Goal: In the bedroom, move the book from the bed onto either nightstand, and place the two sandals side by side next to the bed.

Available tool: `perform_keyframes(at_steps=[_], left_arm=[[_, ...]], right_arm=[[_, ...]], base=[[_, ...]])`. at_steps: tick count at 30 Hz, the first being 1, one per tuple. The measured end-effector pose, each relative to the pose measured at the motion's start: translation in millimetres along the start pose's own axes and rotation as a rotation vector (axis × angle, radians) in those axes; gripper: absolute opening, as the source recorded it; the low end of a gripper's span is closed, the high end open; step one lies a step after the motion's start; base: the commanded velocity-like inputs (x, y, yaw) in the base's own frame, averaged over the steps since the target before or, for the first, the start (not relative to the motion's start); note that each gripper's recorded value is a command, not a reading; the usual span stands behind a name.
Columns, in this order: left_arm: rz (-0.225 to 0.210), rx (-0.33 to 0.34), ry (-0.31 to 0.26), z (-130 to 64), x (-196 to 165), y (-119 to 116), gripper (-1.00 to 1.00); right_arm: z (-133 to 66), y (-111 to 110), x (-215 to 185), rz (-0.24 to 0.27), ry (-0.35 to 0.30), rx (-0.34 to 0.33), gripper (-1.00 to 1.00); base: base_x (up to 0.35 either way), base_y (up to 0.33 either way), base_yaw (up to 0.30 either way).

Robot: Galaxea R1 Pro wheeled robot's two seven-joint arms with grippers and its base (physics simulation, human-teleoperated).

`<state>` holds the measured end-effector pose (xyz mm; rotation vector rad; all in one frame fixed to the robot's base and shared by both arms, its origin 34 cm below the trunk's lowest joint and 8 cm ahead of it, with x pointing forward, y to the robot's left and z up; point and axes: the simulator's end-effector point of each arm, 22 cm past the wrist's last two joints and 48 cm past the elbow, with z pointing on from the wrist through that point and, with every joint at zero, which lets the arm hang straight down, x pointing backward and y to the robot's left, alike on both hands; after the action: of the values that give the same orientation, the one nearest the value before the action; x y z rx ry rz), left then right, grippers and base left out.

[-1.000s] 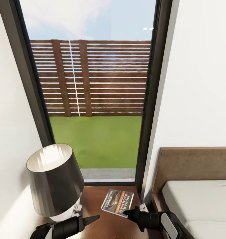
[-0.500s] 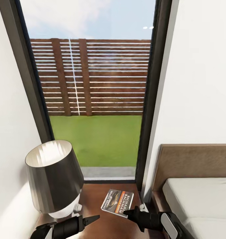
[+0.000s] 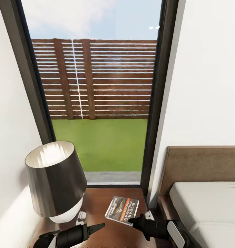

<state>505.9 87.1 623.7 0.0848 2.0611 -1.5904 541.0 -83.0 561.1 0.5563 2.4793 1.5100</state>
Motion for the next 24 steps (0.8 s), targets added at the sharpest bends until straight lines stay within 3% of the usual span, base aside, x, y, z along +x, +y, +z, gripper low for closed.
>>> perform_keyframes(at_steps=[24], left_arm=[[0.001,0.001,0.0,5.2,29.5,40.4,1.0]], right_arm=[[20.1,-45.9,6.4,-0.001,0.0,0.0,-1.0]], base=[[0.0,0.0,0.0]])
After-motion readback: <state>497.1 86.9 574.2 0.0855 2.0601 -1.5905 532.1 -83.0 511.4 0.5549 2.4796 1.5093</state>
